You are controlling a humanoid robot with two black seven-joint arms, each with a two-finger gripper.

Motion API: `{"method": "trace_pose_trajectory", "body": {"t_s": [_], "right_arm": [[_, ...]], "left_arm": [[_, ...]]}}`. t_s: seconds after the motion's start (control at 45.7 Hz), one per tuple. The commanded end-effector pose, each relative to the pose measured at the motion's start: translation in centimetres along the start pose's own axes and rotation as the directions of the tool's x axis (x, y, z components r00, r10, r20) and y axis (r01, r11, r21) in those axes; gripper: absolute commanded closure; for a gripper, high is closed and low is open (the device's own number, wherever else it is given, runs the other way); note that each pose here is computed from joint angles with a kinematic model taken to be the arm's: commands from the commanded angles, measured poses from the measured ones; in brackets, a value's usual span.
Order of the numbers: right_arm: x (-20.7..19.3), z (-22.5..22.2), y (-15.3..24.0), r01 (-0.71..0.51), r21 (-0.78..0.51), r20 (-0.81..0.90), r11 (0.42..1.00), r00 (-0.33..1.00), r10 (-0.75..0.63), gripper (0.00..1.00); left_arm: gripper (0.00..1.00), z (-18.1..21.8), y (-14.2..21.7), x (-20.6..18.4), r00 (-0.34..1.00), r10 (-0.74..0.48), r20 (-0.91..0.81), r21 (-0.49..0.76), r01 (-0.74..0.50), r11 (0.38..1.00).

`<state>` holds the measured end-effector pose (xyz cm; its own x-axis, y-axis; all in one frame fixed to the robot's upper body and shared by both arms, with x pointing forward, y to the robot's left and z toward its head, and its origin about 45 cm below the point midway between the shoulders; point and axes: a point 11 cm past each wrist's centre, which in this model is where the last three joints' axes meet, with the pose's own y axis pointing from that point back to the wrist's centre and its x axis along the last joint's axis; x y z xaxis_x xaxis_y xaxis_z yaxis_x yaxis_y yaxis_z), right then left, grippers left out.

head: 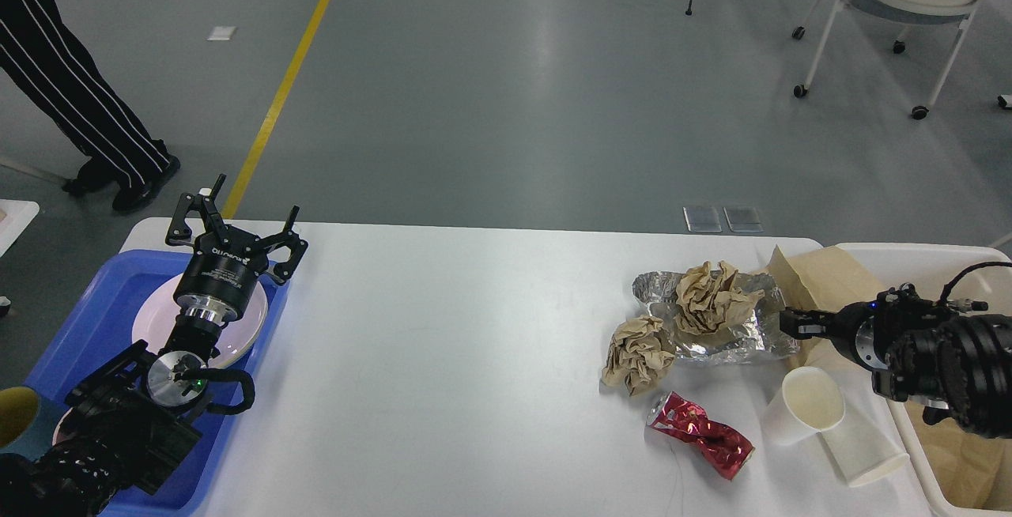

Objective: Tidy desktop
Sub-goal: 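Grasp the foil wrapper with crumpled paper using the right gripper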

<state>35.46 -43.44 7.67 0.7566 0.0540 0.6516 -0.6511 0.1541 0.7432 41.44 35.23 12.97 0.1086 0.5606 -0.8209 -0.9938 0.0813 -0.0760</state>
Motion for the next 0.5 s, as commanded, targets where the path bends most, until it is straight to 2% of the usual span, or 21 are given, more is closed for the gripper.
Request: {"method": "trace_pose_trajectory", "body": {"t_s": [0.0, 0.11, 0.197, 0.285, 0.372, 0.482], "right_arm": [[-1.0, 0.3, -0.3, 0.007, -0.006, -0.002, 1.000, 1.000, -0.007, 0.17], [-1.8, 0.7, -0.5, 0.011, -0.019, -0.009, 1.000, 1.000, -0.011, 0.19], [-2.5, 1.0, -0.5, 0.020, -0.026, -0.011, 0.999, 1.000, -0.020, 0.28], [-3.1, 1.3, -0.4, 0.033, -0.032, -0.021, 0.999, 0.999, -0.034, 0.40], [-3.3, 1.5, -0.4, 0.037, -0.036, -0.033, 0.999, 0.999, -0.038, 0.58], [-3.1, 1.5, -0.4, 0.032, -0.036, -0.040, 0.999, 0.999, -0.034, 0.74]], "left_arm": [[0.01, 0.0, 0.0, 0.0, 1.000, 0.000, 0.000, 0.001, 0.000, 1.000], [0.01, 0.0, 0.0, 0.0, 1.000, 0.000, 0.000, 0.000, 0.000, 1.000], [0.01, 0.0, 0.0, 0.0, 1.000, 0.000, 0.000, 0.000, 0.000, 1.000], [0.01, 0.0, 0.0, 0.0, 1.000, 0.000, 0.000, 0.000, 0.000, 1.000], [0.01, 0.0, 0.0, 0.0, 1.000, 0.000, 0.000, 0.000, 0.000, 1.000], [0.01, 0.0, 0.0, 0.0, 1.000, 0.000, 0.000, 0.000, 0.000, 1.000]]}}
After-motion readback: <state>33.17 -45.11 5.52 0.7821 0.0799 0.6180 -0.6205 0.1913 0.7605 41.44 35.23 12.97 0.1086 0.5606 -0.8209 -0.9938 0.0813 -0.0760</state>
